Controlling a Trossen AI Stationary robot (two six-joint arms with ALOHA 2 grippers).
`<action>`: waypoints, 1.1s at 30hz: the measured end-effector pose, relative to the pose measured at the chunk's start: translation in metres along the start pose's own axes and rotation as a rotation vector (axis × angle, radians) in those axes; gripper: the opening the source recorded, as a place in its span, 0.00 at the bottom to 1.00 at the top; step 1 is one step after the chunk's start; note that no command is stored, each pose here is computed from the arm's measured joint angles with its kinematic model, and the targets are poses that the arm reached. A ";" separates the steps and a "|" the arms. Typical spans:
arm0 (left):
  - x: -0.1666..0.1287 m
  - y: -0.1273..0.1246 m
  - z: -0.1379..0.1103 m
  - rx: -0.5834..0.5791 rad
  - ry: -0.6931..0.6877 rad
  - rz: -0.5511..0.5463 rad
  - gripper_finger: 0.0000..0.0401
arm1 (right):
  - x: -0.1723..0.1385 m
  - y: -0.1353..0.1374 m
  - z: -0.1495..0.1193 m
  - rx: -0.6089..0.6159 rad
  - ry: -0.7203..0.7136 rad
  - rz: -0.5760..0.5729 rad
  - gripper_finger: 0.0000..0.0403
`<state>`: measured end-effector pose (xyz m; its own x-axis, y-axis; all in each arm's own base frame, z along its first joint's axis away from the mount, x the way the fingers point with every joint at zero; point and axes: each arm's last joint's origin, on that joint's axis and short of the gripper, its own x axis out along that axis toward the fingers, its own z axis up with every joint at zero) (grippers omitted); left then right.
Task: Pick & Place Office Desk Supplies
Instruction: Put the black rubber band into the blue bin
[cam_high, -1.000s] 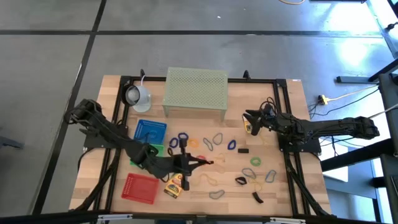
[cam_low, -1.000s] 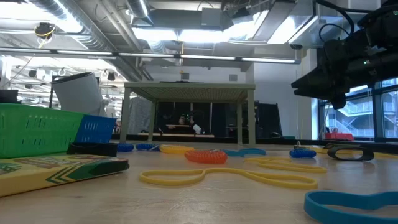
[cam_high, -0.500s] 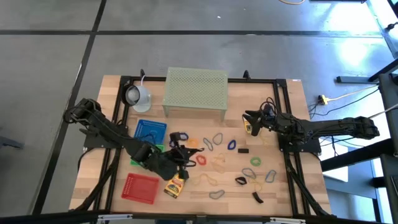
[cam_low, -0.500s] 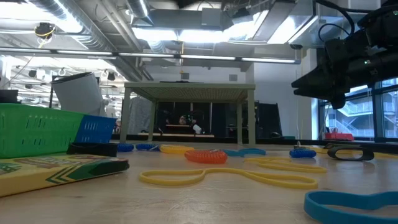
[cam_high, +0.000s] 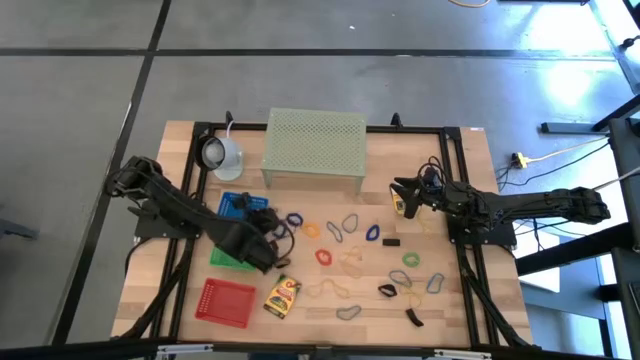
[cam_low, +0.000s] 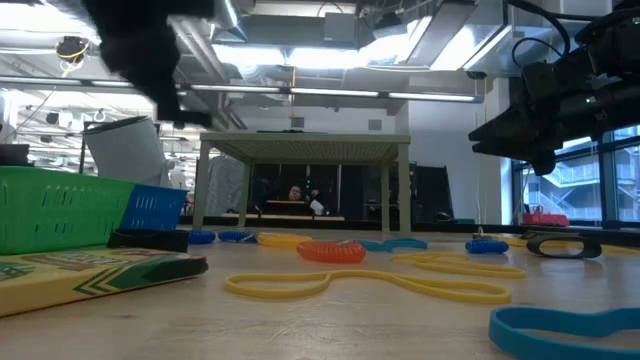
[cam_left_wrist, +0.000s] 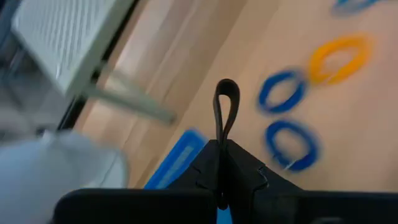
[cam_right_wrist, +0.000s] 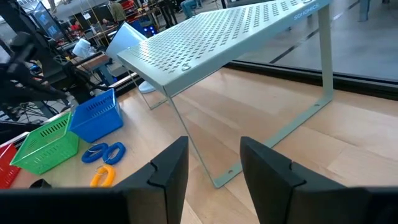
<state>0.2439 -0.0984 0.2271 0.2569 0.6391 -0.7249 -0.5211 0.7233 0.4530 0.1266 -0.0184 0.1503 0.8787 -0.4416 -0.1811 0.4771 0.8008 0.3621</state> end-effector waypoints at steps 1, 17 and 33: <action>0.005 0.002 -0.004 0.001 0.033 0.015 0.02 | 0.000 0.000 0.000 0.000 0.000 0.000 0.36; 0.041 0.058 -0.070 -0.283 0.003 -0.224 0.01 | 0.000 0.000 0.000 -0.002 0.000 0.000 0.36; 0.059 0.061 -0.095 -0.409 -0.011 -0.328 0.20 | 0.000 0.000 0.000 -0.002 0.000 0.001 0.36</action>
<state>0.1497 -0.0416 0.1624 0.4670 0.4006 -0.7883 -0.6866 0.7260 -0.0378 0.1266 -0.0183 0.1503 0.8790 -0.4410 -0.1812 0.4765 0.8017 0.3607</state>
